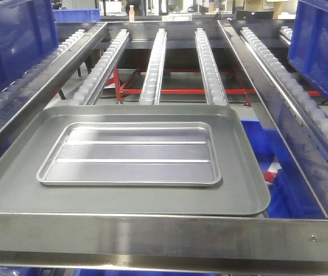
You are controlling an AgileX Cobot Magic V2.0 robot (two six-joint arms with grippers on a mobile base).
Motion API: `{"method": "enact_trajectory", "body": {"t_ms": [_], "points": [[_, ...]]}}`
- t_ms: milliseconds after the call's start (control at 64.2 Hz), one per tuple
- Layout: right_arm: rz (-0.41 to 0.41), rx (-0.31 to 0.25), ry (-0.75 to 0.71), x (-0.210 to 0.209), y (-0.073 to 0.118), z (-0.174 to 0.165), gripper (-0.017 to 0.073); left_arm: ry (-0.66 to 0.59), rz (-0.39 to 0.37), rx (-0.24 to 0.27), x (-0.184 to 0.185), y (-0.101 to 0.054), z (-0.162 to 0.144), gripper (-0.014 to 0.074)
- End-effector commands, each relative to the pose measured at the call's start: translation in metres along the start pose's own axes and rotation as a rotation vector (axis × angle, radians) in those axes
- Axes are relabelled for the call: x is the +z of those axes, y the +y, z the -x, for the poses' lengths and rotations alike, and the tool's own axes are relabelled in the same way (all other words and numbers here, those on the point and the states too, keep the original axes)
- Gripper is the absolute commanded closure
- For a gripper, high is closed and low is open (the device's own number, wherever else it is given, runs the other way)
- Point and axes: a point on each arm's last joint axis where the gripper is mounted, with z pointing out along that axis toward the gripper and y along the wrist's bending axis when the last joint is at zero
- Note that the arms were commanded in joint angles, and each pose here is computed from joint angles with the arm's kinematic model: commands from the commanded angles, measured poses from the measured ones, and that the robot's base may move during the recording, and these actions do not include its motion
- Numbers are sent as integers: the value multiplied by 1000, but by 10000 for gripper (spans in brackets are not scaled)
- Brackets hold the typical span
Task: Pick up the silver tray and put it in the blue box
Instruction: 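Raise both arms from rest toward the small silver tray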
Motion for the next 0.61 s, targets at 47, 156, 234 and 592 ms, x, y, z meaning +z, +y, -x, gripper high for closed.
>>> {"method": "enact_trajectory", "body": {"t_ms": [47, 156, 234, 592], "points": [[2, -11, -102, -2, 0, 8, 504, -102, 2, -12, -2, 0, 9, 692], [2, -11, -102, -2, 0, 8, 504, -102, 2, -12, -2, 0, 9, 692], [2, -11, -102, -2, 0, 8, 504, -102, 2, -12, -2, 0, 9, 692], [2, -13, -103, -2, 0, 8, 504, -102, 2, -12, -2, 0, 9, 692]]}}
